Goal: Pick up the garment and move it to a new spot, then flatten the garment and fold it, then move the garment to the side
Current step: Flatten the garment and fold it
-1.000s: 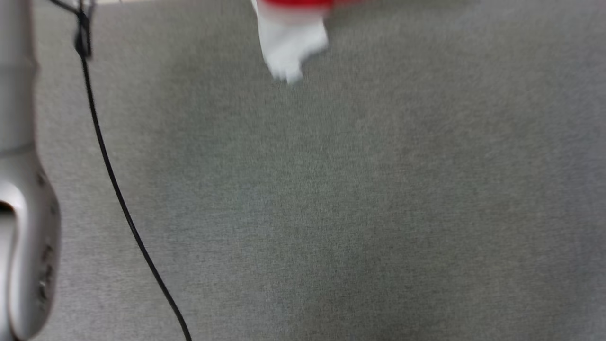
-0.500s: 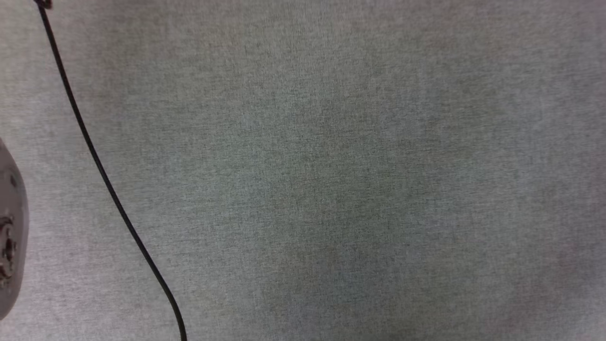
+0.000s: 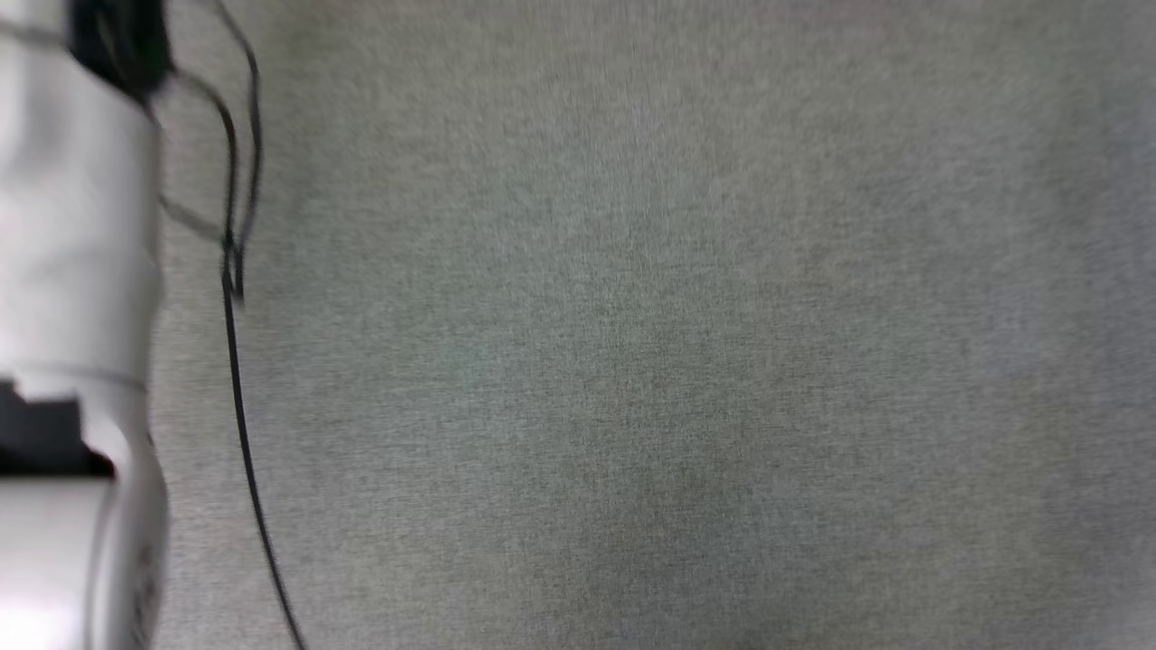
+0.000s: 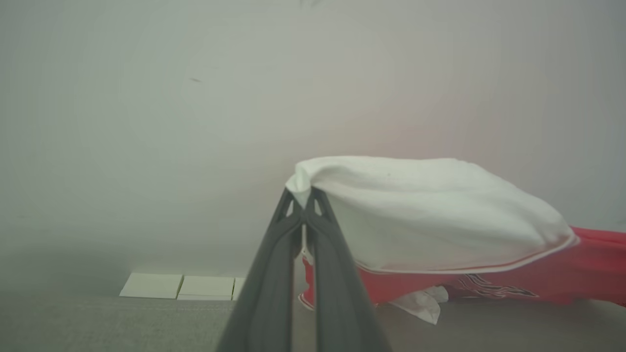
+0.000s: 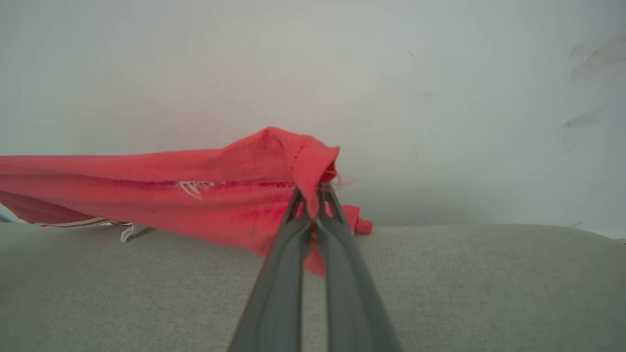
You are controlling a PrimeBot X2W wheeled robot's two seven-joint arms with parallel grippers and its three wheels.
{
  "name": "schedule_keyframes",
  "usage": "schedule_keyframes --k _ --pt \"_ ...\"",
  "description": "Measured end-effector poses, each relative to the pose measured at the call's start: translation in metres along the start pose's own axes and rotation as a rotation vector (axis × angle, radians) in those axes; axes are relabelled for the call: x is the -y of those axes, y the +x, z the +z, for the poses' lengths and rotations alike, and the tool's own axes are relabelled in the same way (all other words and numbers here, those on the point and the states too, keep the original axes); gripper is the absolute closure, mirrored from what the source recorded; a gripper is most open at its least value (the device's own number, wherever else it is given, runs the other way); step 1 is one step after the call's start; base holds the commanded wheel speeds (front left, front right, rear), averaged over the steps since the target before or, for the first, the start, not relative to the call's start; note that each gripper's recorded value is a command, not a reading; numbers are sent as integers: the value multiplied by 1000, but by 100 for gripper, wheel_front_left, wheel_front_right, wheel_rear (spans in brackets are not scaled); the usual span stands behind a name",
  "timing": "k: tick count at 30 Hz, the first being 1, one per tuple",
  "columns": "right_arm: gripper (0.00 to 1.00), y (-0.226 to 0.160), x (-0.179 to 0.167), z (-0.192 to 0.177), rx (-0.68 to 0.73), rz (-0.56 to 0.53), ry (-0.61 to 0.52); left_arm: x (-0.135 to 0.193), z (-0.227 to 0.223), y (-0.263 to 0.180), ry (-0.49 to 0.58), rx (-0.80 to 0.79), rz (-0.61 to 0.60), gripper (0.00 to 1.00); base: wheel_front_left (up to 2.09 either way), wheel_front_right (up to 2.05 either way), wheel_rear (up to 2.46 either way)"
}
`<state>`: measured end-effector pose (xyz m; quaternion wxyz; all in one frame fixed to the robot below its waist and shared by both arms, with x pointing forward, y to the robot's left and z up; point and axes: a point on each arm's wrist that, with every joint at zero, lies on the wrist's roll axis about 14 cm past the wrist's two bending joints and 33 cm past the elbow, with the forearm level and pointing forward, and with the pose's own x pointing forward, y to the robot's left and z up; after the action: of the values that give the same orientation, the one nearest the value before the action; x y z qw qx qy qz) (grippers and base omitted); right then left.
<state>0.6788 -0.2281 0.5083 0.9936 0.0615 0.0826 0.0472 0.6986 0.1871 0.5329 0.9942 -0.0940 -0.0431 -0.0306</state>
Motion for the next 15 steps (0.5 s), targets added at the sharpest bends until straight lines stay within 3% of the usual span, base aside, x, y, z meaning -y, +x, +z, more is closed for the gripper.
schedule_keyframes --k 6,15 --pt "100 -53 -3 -38 -74 2 18 -11 -25 -65 -32 -93 33 100 0 0 0" --pt "100 -137 -19 -66 -112 35 33 -36 -22 -166 -66 -123 105 100 0 0 0"
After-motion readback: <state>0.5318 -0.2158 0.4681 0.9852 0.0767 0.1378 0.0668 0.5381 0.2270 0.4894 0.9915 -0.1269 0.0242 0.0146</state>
